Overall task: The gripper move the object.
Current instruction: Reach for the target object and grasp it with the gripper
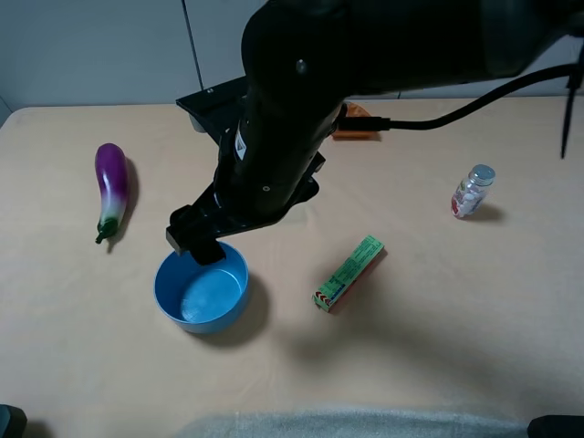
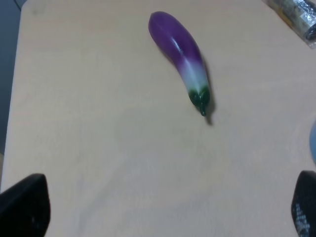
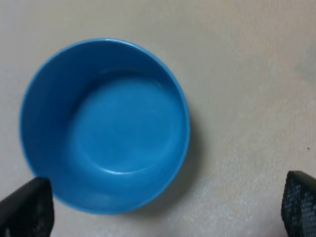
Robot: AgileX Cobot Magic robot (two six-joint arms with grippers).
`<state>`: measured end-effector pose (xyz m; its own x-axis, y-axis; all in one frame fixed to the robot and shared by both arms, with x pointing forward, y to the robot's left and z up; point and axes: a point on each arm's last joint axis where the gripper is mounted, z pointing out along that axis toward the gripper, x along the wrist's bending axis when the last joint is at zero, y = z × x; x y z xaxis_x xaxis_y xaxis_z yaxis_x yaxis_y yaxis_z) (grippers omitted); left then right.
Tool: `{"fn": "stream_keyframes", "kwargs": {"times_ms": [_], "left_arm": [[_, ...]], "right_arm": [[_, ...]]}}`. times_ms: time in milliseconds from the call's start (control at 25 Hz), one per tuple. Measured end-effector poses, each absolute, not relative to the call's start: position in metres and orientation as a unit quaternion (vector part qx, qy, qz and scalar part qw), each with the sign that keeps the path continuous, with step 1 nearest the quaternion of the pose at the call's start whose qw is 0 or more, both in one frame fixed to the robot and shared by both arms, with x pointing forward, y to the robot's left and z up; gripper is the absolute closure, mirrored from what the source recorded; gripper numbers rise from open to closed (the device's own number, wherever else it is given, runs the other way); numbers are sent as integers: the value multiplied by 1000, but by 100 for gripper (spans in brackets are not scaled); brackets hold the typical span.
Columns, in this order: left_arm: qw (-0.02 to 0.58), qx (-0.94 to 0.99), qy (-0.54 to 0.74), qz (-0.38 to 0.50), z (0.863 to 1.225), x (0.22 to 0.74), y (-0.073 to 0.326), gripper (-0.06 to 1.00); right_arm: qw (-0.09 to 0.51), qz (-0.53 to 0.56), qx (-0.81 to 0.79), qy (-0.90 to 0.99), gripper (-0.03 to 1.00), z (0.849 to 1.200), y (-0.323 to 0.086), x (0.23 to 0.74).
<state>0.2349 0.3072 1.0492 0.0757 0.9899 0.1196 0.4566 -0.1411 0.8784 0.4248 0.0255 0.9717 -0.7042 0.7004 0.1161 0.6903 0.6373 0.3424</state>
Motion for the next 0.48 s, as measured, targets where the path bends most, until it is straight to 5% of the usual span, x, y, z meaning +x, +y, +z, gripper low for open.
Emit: {"fn": "stream_keyframes", "kwargs": {"times_ms": [480], "left_arm": [[344,648,558,388,1049,235,307,-3]], "right_arm": [[15,177,384,906,28,946,34,430]]}}
